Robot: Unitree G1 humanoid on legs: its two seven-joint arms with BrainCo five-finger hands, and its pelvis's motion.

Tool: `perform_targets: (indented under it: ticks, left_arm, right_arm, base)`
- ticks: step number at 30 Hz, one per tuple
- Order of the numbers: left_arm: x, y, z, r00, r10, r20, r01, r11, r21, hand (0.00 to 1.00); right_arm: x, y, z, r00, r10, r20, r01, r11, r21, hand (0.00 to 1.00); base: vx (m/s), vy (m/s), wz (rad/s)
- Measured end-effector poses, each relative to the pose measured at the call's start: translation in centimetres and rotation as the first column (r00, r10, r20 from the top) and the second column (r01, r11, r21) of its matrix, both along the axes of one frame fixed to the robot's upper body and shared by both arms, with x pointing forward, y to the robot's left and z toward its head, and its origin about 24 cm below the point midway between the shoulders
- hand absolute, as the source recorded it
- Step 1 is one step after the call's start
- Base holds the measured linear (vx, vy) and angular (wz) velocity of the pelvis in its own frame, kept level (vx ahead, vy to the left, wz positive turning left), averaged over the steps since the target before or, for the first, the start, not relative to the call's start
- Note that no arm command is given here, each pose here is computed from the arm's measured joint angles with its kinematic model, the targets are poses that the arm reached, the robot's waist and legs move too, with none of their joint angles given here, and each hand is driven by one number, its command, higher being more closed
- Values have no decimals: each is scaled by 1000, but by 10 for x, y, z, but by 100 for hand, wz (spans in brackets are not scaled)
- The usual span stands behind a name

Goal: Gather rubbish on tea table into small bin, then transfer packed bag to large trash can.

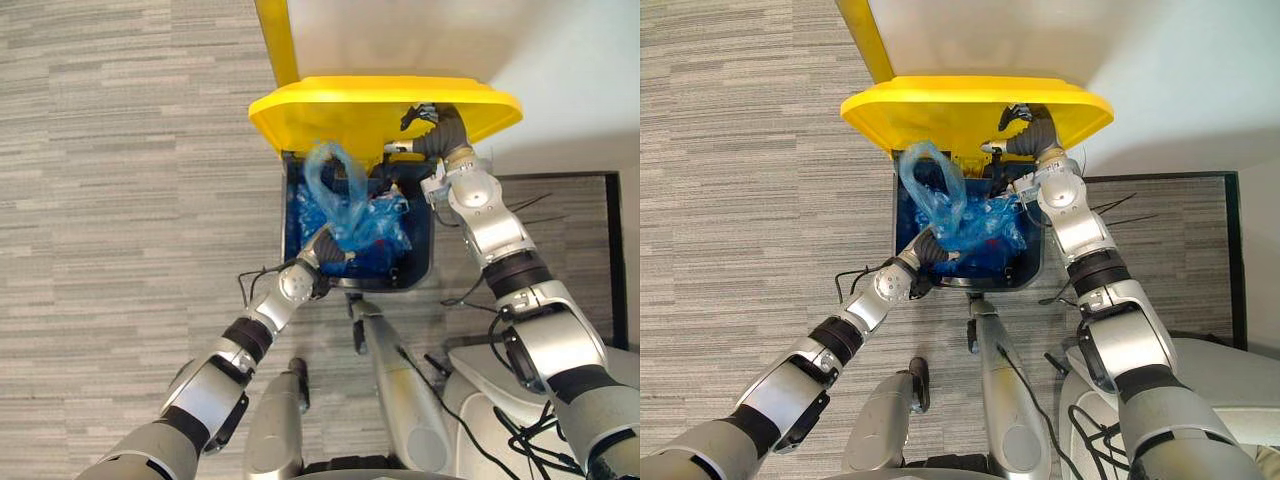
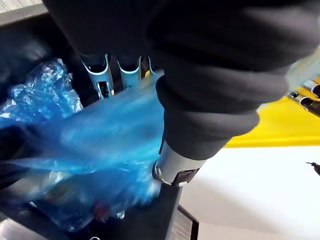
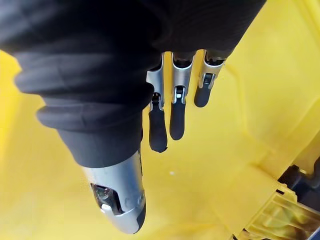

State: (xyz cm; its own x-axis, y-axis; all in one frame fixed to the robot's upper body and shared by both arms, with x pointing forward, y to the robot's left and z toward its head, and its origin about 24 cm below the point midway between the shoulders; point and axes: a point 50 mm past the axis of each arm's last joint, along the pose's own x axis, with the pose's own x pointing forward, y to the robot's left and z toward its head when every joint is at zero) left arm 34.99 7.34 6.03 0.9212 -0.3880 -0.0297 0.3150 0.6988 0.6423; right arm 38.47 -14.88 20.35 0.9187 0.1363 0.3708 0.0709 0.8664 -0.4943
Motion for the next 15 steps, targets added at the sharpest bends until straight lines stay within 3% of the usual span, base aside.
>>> perform_targets:
  ticks: [4,10,13,15]
  left_arm:
    - [-8,14,-17,997,56,-48,-57,998,-23,0]
    - [-49,59,-72,955,209,-210,-222,974,-41,0]
    - [-83,89,-99,896,321,-307,-361,929,-82,0]
    - [-113,118,-117,816,429,-388,-500,860,-103,0]
  right_arm:
    - [-11,-3,-27,999,1,-46,1,999,37,0]
    - [-41,-3,-106,967,21,-255,-1,997,78,0]
    - [-75,-9,-158,918,12,-397,42,991,128,0]
    - [-99,-17,-189,869,6,-495,66,990,127,0]
  base:
    - [-65,-11,20]
    - [-42,-19,13]
    - [-116,43,-11]
    - [-218,79,-56]
